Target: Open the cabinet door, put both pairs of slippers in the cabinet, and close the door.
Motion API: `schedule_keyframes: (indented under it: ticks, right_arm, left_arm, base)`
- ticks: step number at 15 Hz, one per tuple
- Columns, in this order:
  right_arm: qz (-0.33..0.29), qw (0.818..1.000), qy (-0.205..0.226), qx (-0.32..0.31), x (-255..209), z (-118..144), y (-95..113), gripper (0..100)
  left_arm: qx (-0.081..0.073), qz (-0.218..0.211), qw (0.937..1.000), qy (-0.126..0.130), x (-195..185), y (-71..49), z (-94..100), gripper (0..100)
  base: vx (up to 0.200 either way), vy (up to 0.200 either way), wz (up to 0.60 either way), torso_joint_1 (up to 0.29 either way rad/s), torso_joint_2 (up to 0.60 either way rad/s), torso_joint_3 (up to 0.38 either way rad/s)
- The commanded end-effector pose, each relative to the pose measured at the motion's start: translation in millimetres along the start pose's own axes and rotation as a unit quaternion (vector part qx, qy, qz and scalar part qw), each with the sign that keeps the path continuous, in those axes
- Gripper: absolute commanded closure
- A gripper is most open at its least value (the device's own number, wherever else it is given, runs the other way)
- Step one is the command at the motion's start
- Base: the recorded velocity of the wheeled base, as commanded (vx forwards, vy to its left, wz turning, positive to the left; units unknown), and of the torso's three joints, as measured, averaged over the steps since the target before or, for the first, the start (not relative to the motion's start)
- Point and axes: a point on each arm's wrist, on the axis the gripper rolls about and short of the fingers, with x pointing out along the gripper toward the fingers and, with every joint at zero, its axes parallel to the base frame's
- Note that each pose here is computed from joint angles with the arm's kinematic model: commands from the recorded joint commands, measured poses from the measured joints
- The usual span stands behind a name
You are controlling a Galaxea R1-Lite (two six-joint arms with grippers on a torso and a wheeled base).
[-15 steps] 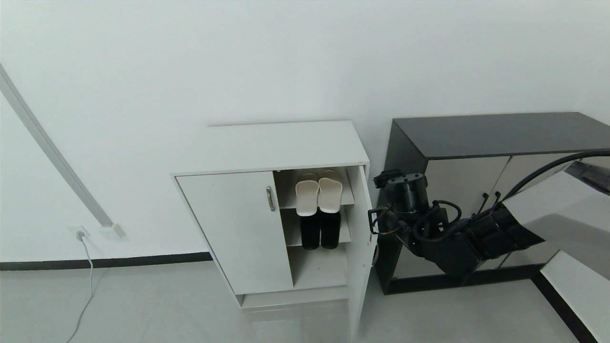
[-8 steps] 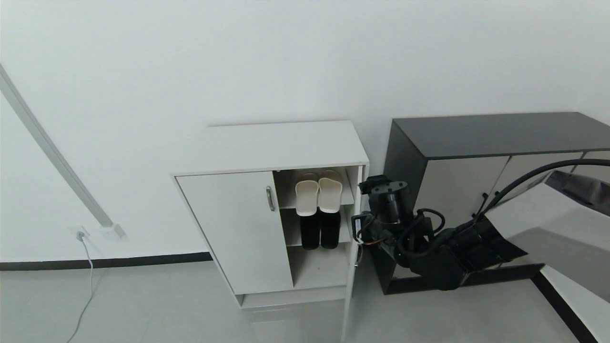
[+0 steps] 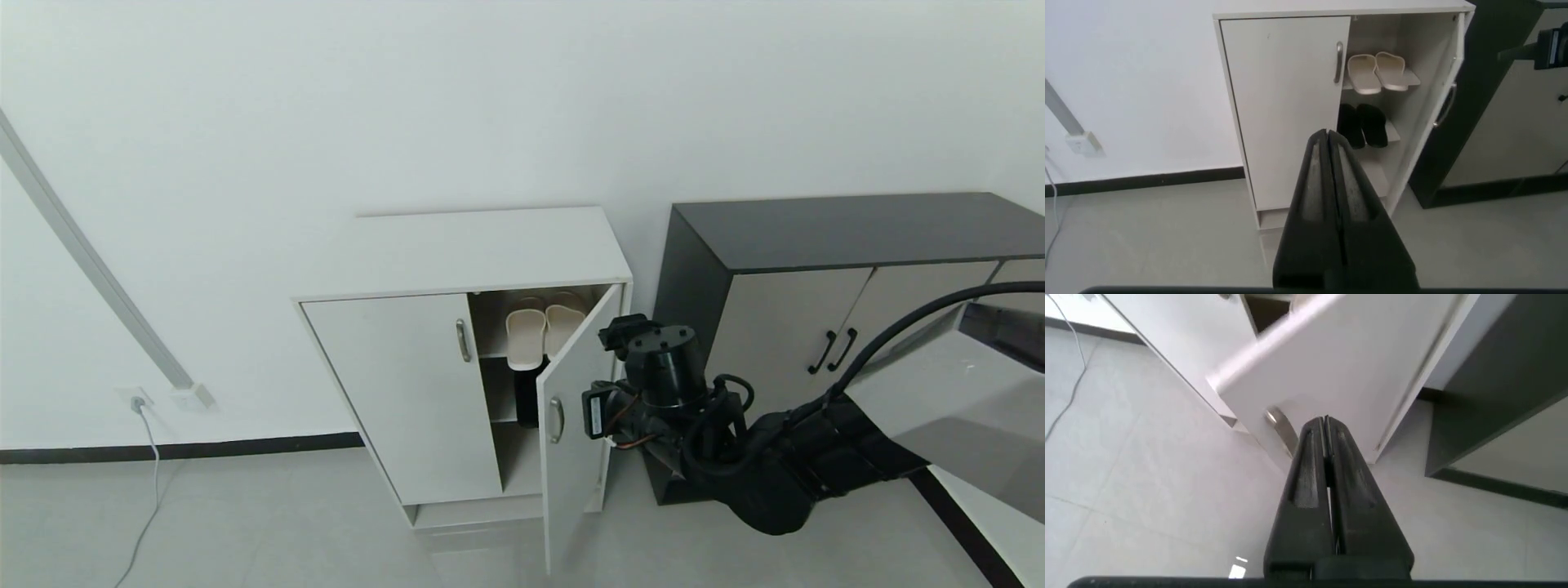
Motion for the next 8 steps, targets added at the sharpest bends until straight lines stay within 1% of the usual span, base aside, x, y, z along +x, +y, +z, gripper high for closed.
schedule_keyframes:
  ticks: [1,4,8]
  right_arm:
    - [0.001,1.000,-0.002,-0.001,-2.6,1.6,0.2,100]
    - [-0.001,1.000,-0.001,-0.007,-1.5,0.5,0.2,100]
    - [-0.003,1.000,-0.001,-0.007,-0.9,0.0,-0.4,100]
  left_arm:
    - [-0.001,0.000,1.0000,0.001,0.1,0.0,0.0,100]
    - [0.000,0.000,1.0000,0.001,0.1,0.0,0.0,100]
    - [0.000,0.000,1.0000,0.001,0.1,0.0,0.0,100]
  base:
    - [0.000,0.000,0.00,0.000,0.00,0.000]
    - [0.000,0.000,0.00,0.000,0.00,0.000]
    - [0.000,0.000,0.60,0.006,0.00,0.004]
